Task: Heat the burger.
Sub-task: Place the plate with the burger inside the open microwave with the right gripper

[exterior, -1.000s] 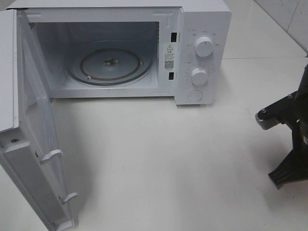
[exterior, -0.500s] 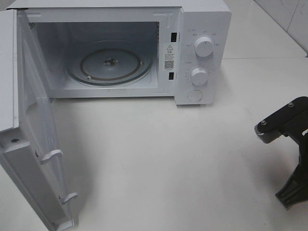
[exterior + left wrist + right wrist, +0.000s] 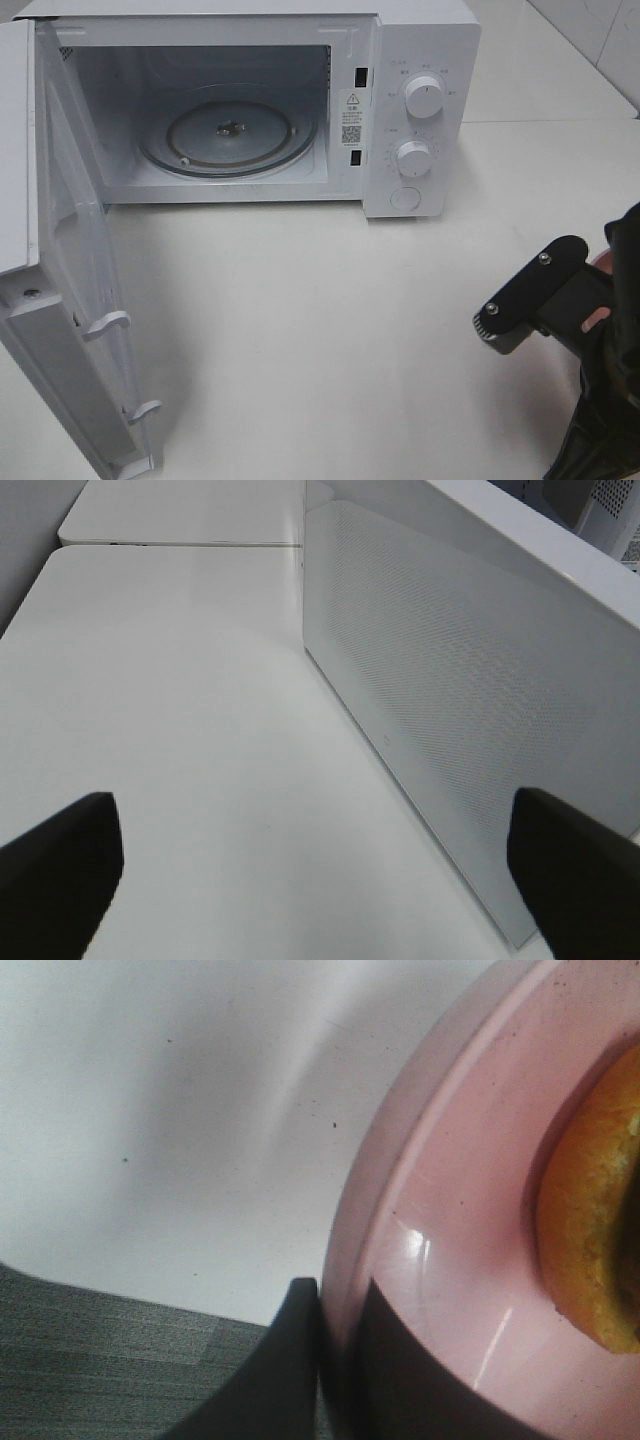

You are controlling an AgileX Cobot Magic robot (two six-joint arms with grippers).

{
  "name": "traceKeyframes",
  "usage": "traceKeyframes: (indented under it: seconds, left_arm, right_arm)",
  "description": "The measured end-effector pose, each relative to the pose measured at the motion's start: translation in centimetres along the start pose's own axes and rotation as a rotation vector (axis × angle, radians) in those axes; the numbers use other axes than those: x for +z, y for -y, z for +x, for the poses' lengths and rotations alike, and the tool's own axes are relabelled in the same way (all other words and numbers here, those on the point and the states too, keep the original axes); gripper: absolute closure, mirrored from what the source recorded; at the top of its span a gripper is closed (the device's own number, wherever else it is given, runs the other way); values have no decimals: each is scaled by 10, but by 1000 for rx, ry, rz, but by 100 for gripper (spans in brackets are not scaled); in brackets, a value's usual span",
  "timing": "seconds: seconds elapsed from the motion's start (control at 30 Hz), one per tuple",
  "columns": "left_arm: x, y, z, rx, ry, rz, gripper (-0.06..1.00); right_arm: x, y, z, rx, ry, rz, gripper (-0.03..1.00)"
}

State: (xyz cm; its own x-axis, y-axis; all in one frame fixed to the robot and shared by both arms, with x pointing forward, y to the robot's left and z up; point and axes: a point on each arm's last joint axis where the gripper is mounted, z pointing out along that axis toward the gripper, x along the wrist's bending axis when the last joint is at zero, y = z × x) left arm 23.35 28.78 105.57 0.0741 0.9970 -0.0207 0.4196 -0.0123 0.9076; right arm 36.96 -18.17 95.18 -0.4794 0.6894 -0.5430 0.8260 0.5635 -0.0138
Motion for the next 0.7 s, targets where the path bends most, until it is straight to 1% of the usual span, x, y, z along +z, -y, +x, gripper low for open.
traceKeyframes:
  seconds: [0.1,0.17,0.27,0.43,0.53,0.6,0.7]
  left_arm:
    - [0,0,0,0,0,0,-4]
    - [0,0,0,0,0,0,-4]
    - [0,0,0,0,0,0,-4]
    - [0,0,0,0,0,0,-4]
    - [0,0,0,0,0,0,-4]
    - [0,0,0,0,0,0,-4]
    - [0,0,0,0,0,0,-4]
  right_arm:
    - [-2,1,3,-13,1,-10,95]
    - [-9,3,14,-65,2,-51,95]
    - [-11,4,17,-79,2,-61,95]
    - [-21,10,33,-153,2,-125,95]
    - [-23,12,35,-167,4,-132,95]
    - [-28,16,44,-217,4,-164,95]
    - [-32,20,49,-253,10,-183,95]
